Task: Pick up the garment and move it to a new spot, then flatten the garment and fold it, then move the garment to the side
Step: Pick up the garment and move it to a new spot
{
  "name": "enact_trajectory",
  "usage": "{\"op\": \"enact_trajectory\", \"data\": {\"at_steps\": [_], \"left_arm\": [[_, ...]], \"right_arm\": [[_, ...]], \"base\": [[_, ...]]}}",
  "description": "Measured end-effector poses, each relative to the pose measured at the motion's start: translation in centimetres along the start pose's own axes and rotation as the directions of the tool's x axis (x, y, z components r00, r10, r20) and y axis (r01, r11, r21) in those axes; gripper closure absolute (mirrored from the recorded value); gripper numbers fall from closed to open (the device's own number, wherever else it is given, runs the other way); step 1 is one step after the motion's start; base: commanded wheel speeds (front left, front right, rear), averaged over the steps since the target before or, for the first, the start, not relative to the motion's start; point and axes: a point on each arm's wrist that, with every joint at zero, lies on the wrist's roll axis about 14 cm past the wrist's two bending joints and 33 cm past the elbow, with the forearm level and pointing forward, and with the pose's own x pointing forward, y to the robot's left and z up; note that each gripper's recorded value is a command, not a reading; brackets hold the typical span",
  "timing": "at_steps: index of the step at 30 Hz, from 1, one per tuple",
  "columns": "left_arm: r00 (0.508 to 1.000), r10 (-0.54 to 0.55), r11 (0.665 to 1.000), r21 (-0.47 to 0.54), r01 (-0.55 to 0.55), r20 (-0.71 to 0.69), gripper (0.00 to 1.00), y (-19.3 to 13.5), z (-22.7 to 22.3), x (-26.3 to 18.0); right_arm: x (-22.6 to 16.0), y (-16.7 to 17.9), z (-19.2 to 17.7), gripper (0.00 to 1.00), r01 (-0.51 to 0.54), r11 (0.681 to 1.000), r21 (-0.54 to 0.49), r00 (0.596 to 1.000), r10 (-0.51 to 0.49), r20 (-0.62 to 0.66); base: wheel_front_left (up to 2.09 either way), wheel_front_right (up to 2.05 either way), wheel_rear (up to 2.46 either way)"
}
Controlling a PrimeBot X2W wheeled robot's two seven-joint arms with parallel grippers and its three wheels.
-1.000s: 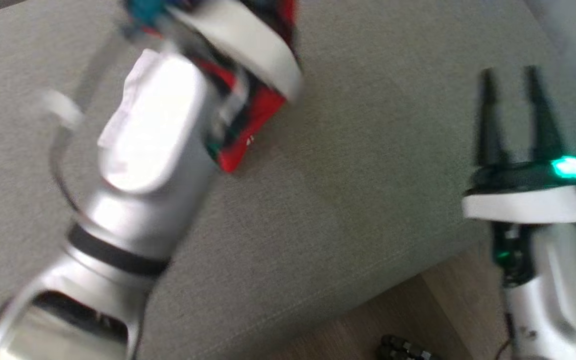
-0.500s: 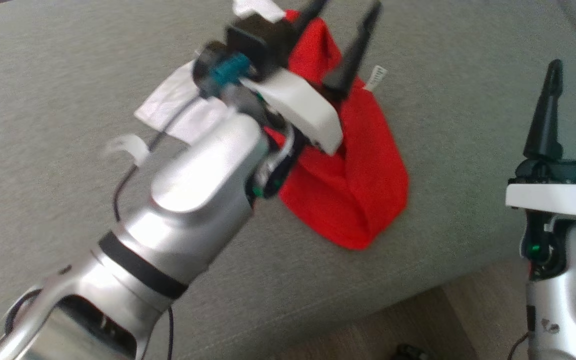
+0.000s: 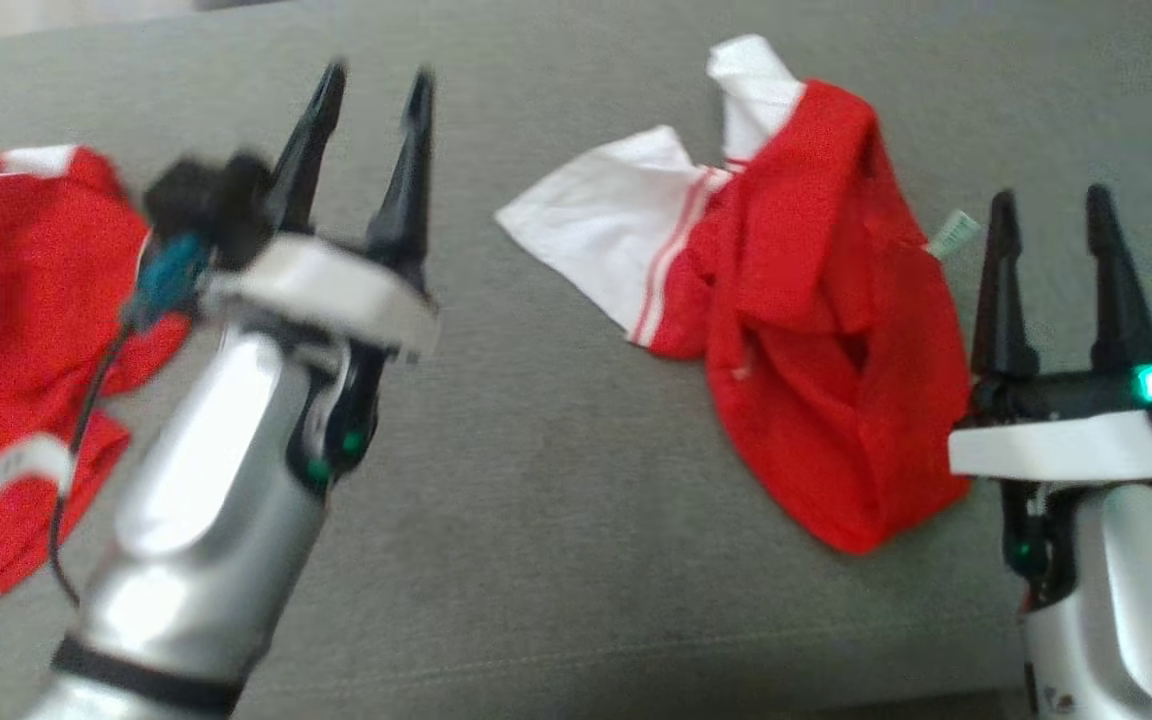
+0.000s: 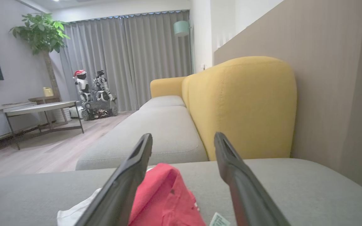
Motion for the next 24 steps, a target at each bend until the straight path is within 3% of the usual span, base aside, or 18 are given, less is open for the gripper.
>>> {"op": "enact_trajectory", "data": {"at_steps": [6,11,24], "left_arm": [[0.988,0.156,0.988,-0.006,-0.156,-0.003,0.00,4.2,0.2,-6.8],[0.970,0.243,0.969,-0.034,-0.243,0.003,0.00,5.2,0.1,-11.0],[0.960,0.274,0.961,-0.063,-0.270,0.061,0.00,5.7,1.2,-12.1]], "right_arm": [[0.0,3.5,-0.7,0.00,-0.094,0.995,0.021,0.995,0.094,-0.020],[-0.4,5.3,-1.2,0.00,-0.140,0.990,0.023,0.989,0.141,-0.036],[-0.2,6.9,-1.8,0.00,-0.185,0.982,0.033,0.981,0.186,-0.056]], "base": [[0.00,0.00,0.00],[0.00,0.00,0.00],[0.00,0.00,0.00]]}}
